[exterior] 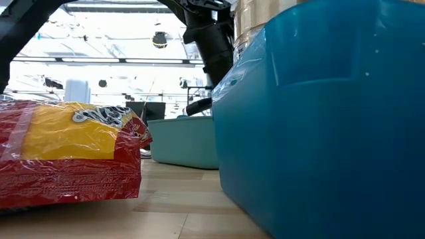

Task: Pick & Place Food Item
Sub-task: Put the right black spoon into the green bin

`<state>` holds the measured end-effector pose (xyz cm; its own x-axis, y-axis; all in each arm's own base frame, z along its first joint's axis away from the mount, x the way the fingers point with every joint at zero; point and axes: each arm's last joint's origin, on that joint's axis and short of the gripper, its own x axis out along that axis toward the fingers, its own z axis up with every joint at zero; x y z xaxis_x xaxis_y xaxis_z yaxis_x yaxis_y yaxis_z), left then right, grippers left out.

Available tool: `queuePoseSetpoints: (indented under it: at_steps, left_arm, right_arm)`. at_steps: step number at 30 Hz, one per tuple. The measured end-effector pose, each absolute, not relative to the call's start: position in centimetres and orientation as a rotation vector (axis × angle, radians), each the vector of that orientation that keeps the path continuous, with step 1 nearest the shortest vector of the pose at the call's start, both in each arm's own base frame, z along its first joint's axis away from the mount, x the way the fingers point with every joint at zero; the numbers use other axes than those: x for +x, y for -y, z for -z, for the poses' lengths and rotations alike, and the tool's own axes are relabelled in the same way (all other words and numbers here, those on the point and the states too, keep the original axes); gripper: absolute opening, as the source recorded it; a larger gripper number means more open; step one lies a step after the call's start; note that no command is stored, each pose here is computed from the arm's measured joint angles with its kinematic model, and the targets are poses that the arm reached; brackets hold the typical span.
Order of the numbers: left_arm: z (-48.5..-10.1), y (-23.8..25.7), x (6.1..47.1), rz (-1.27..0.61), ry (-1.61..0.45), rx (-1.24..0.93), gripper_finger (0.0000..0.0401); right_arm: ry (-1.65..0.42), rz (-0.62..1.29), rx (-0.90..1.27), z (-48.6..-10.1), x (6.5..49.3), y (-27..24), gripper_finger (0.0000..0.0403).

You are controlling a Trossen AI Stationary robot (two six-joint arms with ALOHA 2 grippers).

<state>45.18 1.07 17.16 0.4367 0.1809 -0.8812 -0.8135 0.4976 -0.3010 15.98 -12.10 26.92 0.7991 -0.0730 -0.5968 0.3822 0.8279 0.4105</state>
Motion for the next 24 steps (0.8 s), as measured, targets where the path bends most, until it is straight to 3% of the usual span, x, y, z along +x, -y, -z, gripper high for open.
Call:
queuePoseSetpoints:
  at_steps: [24]
  left_arm:
    - [-17.1,-2.1,45.2,-0.676,-0.912,-0.743,0.0004]
  right_arm:
    - [-0.602,0.254,0.54,-26.9,16.0,12.1,0.0]
